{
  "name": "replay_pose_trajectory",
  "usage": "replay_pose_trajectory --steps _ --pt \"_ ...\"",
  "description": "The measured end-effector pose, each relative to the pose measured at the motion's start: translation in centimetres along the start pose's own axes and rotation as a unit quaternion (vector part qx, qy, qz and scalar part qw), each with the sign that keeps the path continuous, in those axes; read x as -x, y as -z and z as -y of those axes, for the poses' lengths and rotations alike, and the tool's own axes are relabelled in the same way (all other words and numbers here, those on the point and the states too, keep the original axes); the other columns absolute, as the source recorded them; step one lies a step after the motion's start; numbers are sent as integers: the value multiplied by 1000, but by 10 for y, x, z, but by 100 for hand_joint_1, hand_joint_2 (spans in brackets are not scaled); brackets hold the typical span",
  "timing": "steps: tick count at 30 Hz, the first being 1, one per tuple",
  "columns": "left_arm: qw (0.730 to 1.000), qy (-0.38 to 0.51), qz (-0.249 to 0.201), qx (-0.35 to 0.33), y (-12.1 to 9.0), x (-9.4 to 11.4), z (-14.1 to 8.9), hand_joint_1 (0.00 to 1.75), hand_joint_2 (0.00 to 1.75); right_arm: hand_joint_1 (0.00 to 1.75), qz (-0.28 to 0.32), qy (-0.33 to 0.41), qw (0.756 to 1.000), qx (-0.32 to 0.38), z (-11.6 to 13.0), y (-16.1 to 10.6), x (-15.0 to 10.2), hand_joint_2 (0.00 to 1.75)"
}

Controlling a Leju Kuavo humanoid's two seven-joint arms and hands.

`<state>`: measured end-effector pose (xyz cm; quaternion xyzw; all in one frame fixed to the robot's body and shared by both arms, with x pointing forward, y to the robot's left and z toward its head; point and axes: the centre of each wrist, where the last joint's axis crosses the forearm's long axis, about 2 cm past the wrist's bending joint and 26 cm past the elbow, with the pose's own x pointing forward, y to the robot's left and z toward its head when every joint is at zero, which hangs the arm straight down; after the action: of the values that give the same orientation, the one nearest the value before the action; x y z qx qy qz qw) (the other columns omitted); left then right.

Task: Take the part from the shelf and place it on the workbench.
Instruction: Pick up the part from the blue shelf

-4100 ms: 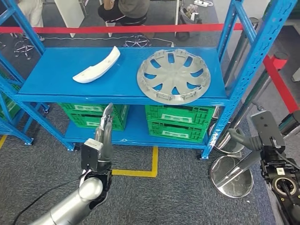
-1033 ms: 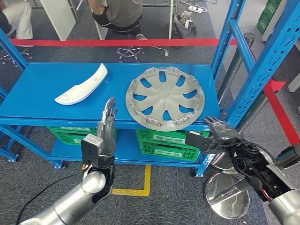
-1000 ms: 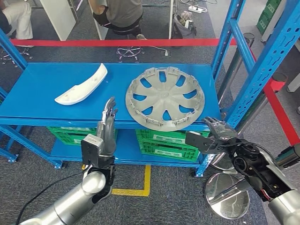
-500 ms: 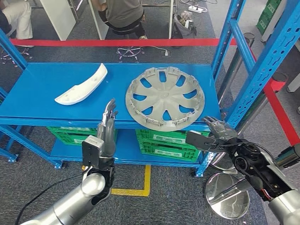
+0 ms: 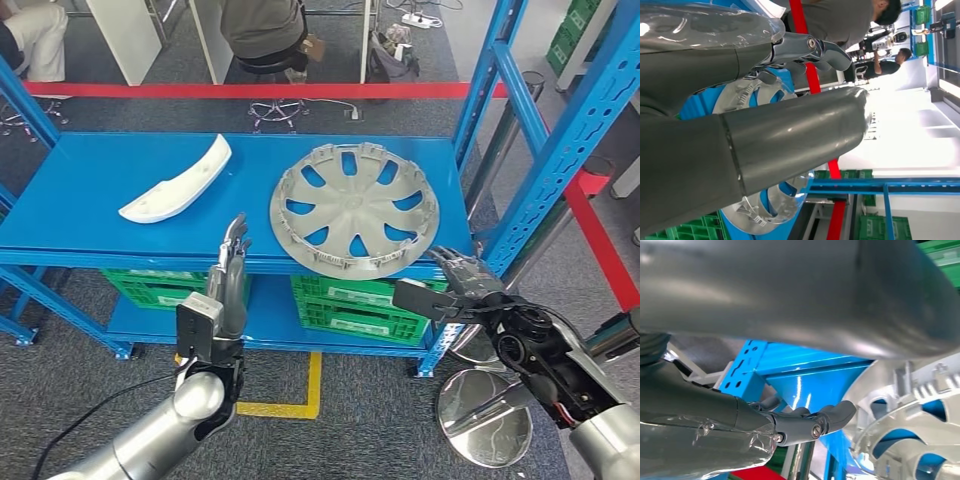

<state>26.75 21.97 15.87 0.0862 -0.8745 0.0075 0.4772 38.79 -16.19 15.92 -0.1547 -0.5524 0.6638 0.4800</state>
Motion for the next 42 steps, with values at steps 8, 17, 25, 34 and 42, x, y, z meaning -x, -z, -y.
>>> replay_pose_trajectory --steps 8,17,25,34,42 --pt "1000 1 -1 0 -2 0 0 0 0 0 4 -1 1000 5 5 1 -2 0" --pt "1000 1 -2 1 -3 0 0 0 0 0 7 -1 1000 5 6 1 -4 0" --pt "1000 2 -2 1 -3 0 -1 0 0 0 10 1 1000 7 6 2 -6 0" --pt "1000 2 0 1 -2 0 -2 0 0 0 15 -1 1000 11 11 3 -9 0" --pt "1000 -1 0 -1 -1 0 0 0 0 0 18 2 1000 11 11 3 -9 0"
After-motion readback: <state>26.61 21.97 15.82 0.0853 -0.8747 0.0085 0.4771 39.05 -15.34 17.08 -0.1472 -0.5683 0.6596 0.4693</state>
